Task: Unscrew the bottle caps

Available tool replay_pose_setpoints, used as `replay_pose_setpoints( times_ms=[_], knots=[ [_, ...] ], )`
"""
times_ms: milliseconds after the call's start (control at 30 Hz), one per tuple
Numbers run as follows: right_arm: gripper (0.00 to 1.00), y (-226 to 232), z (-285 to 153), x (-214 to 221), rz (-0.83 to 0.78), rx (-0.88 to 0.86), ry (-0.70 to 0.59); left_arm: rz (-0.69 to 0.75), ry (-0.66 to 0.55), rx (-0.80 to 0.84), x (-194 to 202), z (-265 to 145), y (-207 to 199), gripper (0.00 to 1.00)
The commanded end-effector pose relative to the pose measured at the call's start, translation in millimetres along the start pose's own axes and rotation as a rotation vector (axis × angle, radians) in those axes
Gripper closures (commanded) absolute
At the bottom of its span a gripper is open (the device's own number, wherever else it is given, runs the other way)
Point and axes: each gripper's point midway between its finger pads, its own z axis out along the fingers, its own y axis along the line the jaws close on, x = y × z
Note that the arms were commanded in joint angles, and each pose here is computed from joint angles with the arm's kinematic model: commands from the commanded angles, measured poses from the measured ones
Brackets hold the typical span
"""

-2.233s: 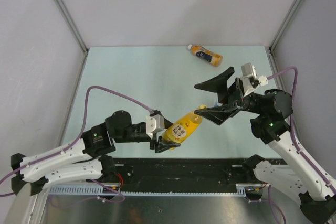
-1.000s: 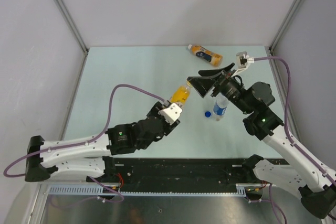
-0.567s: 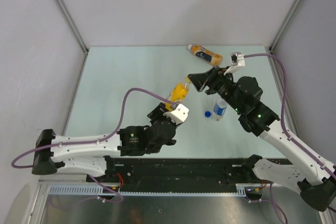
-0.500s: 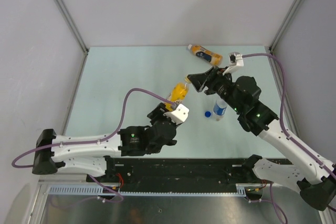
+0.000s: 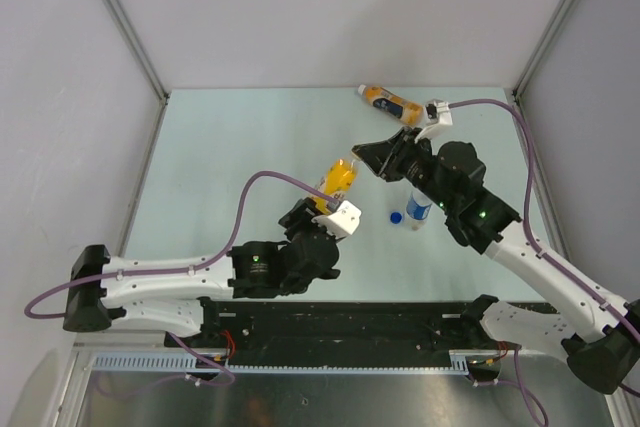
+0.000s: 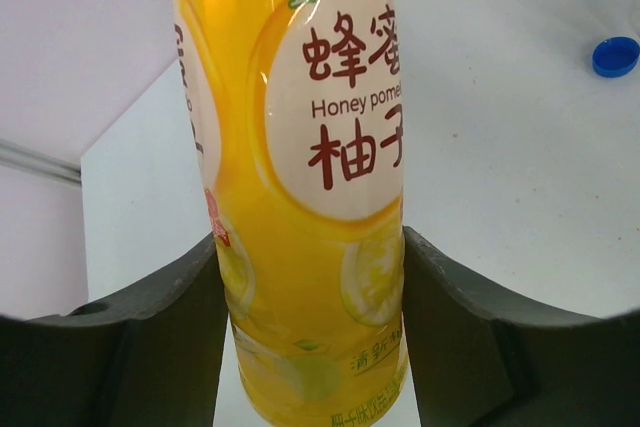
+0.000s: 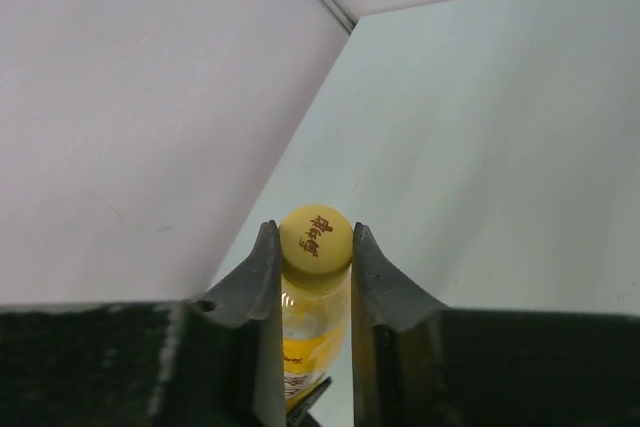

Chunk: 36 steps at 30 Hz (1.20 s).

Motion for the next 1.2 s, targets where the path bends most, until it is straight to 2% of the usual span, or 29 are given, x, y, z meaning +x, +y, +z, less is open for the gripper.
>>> replay_pose_setpoints(
  times_ms=[0, 100, 400, 600, 767, 967, 1167],
  knots=[
    [0.92, 25, -1, -19, -0.002, -0.087, -0.036, -0.066, -0.040, -0.039, -20, -4, 10, 1.00],
    [0.99, 30, -2, -20, -0.017, -0.128, -0.025, -0.070, -0.042, -0.029, -19, -5, 10, 1.00],
    [1.00, 54, -23, -26, -0.104, -0.335, -0.018, -0.169, -0.083, 0.183, -20, -13, -4, 1.00],
    [1.00, 69, -43, -27, -0.170, -0.497, 0.006, -0.263, -0.139, 0.400, -30, -28, -15, 1.00],
    [1.00, 78, -59, -25, -0.236, -0.596, 0.016, -0.313, -0.234, 0.621, -47, -52, -25, 1.00],
    [1.00, 90, -81, -21, -0.298, -0.749, 0.019, -0.313, -0.374, 0.890, -69, -95, -40, 1.00],
    [1.00, 103, -101, -15, -0.369, -0.877, 0.022, -0.286, -0.457, 1.104, -79, -131, -52, 1.00]
  ],
)
